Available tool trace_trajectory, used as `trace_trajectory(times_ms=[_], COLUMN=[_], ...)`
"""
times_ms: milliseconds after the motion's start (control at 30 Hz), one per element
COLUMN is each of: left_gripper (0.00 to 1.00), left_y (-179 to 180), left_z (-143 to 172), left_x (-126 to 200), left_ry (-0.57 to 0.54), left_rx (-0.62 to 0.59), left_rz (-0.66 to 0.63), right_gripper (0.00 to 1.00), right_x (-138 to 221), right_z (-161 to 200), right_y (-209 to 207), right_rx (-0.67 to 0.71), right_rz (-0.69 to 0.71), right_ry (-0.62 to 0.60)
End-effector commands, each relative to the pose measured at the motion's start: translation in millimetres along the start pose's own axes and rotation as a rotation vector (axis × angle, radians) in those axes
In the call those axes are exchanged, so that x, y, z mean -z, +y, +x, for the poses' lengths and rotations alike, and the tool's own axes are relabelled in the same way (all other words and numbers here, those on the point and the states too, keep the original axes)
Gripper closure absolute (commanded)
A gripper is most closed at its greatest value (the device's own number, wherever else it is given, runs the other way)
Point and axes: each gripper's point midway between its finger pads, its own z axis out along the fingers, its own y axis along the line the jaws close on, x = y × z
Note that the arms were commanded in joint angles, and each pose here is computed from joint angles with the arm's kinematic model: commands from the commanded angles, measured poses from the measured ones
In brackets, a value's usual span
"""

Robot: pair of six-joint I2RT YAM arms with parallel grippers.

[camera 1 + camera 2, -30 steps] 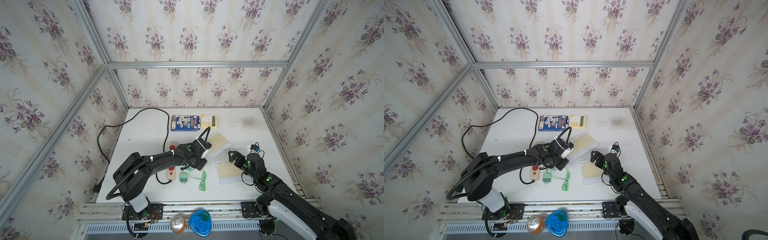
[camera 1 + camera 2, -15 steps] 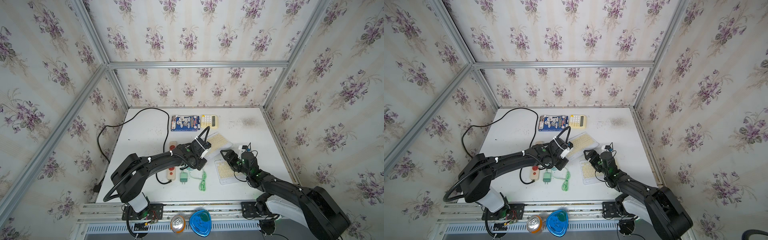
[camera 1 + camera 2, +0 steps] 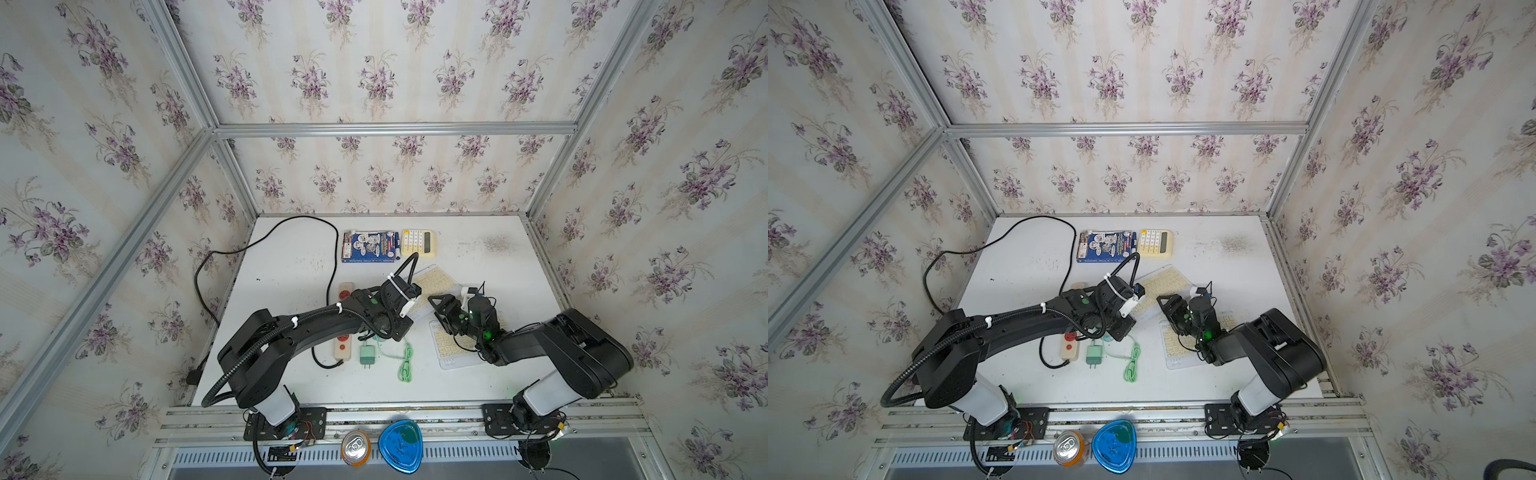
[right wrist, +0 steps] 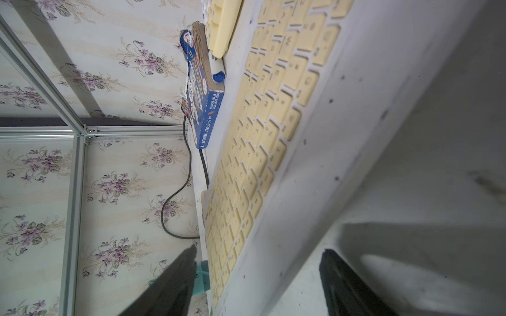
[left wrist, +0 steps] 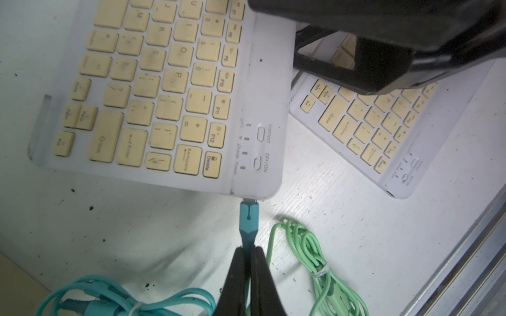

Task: Unplug the wireless keyboard
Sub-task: Pick up the keyboard from the center of the board.

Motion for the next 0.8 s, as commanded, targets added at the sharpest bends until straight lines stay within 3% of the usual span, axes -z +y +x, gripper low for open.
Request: trace_trajectory(times_ms=[0, 267, 567, 600, 767], left_gripper=[1.0, 1.0, 1.0, 0.97, 0.64], left_y=[-4, -5, -4, -3, 1], left_z=[-5, -3, -4, -4, -6], left_x=[2, -1, 2, 3, 13], left_ry=[-0.021, -0.016, -0.026, -0.029, -0.083], left_rx=[-0.003, -0.006, -0.002, -0.001, 0.002], left_rz=[0.02, 0.025, 0.022, 0.018, -0.007], right_gripper=[0.27, 0.44, 0.94, 0.97, 1.0], right_x=[-8, -35, -27, -26, -20], right_z=[-2, -1, -9, -10, -15], right_y=[36, 21, 34, 36, 45], right_rx=[-0.024, -0.107, -0.099, -0.094, -0.075], right_rz=[-0.167, -0.182, -0.215, -0.22, -0.243], right_ry=[-0.004, 0.015, -0.032, -0.037, -0.074])
